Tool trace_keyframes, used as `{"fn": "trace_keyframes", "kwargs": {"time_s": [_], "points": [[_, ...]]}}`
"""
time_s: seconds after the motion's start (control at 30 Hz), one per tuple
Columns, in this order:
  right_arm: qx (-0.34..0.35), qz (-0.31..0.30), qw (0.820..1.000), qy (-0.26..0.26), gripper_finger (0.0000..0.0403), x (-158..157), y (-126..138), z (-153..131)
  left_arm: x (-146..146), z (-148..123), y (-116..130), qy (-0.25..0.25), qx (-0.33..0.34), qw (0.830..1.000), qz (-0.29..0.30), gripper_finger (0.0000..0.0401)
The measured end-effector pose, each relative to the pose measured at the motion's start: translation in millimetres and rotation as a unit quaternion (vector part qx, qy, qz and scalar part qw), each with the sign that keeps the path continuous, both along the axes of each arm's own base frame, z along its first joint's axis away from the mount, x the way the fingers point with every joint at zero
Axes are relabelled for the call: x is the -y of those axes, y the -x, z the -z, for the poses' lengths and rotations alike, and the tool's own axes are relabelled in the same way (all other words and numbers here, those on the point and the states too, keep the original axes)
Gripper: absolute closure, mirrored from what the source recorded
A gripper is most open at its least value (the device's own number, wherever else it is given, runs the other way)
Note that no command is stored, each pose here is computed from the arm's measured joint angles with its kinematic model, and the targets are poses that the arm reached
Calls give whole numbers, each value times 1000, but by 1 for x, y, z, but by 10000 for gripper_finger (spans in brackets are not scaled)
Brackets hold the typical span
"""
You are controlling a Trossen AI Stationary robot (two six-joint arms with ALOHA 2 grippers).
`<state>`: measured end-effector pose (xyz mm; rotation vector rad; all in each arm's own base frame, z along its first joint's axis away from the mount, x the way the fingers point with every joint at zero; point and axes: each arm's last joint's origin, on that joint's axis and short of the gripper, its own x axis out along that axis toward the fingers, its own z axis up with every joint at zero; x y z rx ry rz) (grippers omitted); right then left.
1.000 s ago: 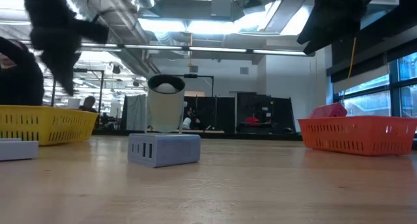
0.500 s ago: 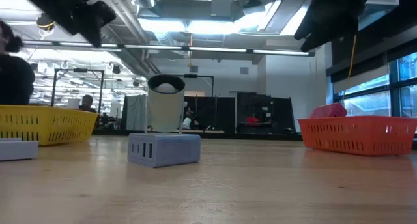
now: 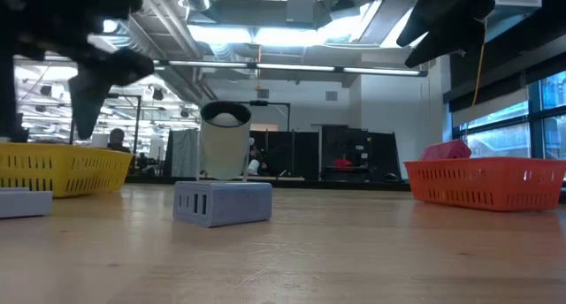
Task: Pick & Place Office items
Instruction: Put the white digital clock into the yellow basket
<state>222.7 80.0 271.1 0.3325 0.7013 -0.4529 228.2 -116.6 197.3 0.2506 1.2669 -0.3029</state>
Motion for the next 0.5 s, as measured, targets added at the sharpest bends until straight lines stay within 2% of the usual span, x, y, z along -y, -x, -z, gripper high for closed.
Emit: {"fn": "trace_keyframes", "kwargs": {"time_s": [0.37,0.5], "points": [[-5,-10,1000,-8,134,-1,0,0,12,22,-9,-8,-18,999,32,151],[-6,-11,1000,-8,134,-1,0,0,19,31,-9,-29,-22,997,68,150]]}}
